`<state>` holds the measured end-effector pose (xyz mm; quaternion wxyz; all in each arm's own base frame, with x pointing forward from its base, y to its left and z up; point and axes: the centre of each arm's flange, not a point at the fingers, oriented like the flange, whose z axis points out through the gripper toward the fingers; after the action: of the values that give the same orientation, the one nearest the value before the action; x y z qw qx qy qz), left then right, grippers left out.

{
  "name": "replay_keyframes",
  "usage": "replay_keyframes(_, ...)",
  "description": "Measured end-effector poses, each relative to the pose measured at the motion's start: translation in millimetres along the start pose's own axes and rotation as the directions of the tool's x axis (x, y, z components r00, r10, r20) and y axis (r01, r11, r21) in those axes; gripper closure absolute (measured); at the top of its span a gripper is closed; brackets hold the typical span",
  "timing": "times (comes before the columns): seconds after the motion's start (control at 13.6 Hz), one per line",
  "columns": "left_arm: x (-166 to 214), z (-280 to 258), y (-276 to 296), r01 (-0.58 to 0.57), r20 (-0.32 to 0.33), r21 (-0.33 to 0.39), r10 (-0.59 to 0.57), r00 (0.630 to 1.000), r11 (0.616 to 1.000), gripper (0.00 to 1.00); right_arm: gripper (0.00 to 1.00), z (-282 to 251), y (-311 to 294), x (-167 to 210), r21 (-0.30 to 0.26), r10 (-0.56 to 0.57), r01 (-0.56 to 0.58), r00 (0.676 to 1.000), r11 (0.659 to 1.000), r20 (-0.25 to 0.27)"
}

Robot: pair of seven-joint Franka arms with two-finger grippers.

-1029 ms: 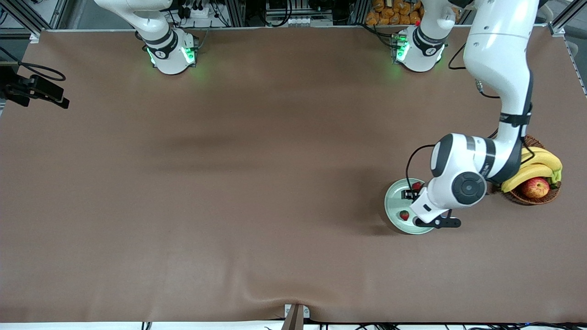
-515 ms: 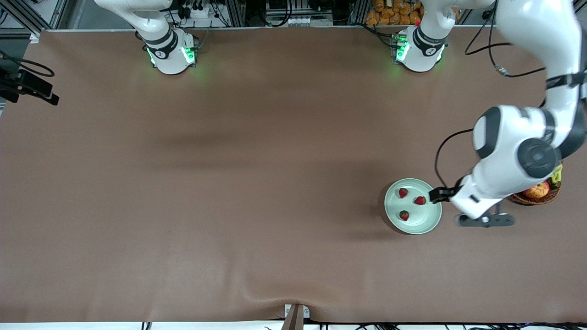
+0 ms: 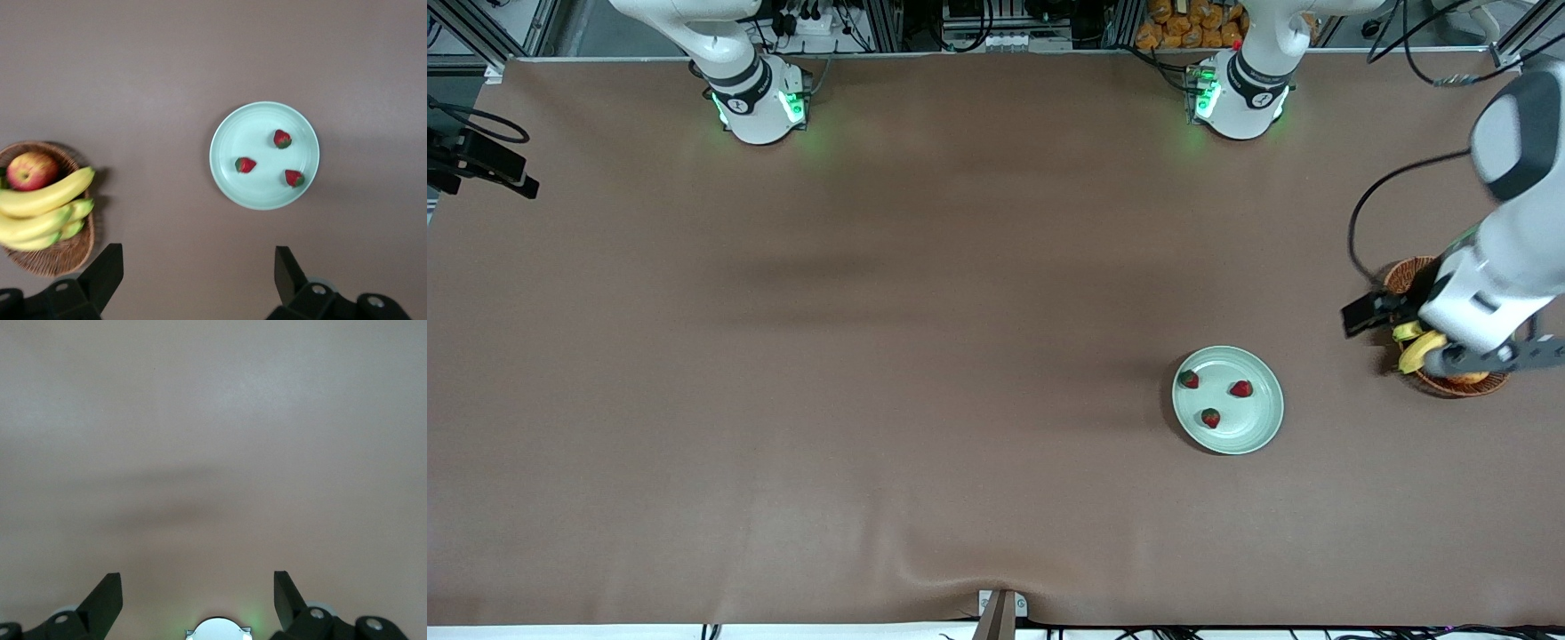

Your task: Collect all strawberries into plate

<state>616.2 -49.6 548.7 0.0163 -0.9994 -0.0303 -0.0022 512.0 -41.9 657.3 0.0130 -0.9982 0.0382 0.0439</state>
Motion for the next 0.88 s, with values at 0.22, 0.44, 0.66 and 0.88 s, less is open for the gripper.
replay_keyframes(0.22, -21, -37, -8, 0.006, -0.019, -0.005, -0.006, 1.0, 1.0, 0.0, 0.0, 6, -3, 3, -0.001, -0.016, 0.016, 1.0, 1.0, 0.0)
replay_keyframes(0.44, -33, -55, -20, 0.028, -0.039, -0.028, -0.029, 0.999, 0.999, 0.0, 0.0, 13, -2, 10, -0.006, -0.016, 0.016, 1.0, 1.0, -0.002)
replay_keyframes(0.66, -38, -58, -41, 0.068, -0.016, -0.061, -0.069, 0.997, 0.996, 0.0, 0.0, 15, -2, 12, -0.01, -0.021, 0.021, 1.0, 1.0, -0.006)
replay_keyframes(0.88, -54, -67, -39, 0.061, 0.013, -0.058, -0.061, 0.998, 0.996, 0.0, 0.0, 13, -2, 14, -0.01, -0.023, 0.023, 0.999, 1.0, -0.024)
